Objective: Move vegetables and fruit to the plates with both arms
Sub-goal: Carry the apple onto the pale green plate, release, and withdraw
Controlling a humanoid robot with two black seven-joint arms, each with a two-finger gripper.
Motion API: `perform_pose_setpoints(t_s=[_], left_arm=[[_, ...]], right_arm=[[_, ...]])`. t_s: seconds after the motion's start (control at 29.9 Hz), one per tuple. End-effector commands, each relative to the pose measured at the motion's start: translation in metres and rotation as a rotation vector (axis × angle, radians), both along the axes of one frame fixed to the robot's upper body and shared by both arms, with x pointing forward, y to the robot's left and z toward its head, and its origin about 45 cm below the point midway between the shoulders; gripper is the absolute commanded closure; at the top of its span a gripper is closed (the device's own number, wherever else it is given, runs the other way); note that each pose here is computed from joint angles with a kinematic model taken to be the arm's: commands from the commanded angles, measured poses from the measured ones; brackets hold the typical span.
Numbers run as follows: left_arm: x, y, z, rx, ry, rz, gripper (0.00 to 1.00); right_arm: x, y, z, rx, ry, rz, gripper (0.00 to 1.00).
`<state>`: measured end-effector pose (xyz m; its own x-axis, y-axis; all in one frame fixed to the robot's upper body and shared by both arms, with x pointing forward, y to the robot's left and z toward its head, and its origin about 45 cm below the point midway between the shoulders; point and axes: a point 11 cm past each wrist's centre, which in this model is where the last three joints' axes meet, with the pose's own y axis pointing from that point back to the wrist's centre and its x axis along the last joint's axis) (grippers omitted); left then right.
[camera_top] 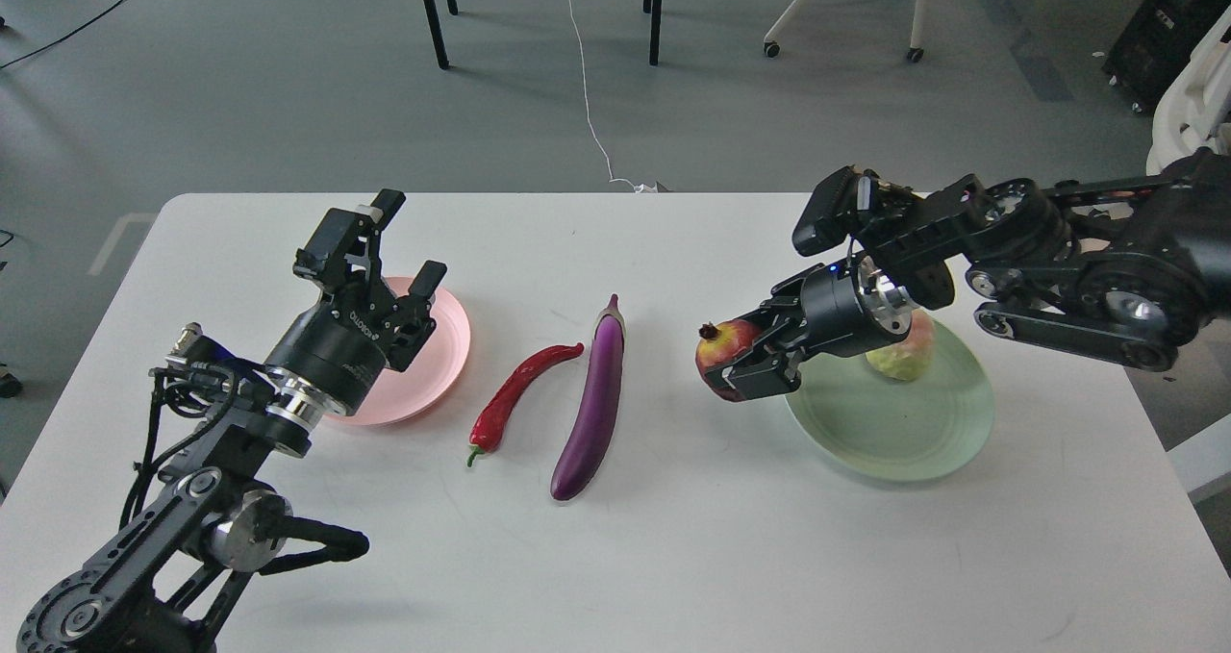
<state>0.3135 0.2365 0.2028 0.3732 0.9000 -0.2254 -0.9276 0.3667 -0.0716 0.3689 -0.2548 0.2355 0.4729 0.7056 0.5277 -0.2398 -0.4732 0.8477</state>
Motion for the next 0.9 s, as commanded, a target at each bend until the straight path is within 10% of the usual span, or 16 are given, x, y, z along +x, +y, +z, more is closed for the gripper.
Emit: perform_pose_setpoints(t_s=[0.0,0.2,0.37,0.87], left_arm=[[0.0,-0.001,-0.001,-0.003,0.002,-0.002,0.01],[0.0,-0.003,0.0,-0.005,0.001,-0.003,0.01],[0.0,-0.001,0.0,0.001,0.0,-0.003,0.01],[-0.001,0.006,0.013,0.124,-0.055,-0.051,0.01]], right_arm=[[-0.014,-0.056,-0.012,-0.089,0.003,-0.057,0.51],[-0.031,-0.082,-0.035,-0.087,0.058,-0.13,0.4],[-0.025,-0.08,-0.036,-0.063,0.042,-0.15,0.05],[0.006,-0.041,0.014,0.551,0.101,-0.528,0.02]])
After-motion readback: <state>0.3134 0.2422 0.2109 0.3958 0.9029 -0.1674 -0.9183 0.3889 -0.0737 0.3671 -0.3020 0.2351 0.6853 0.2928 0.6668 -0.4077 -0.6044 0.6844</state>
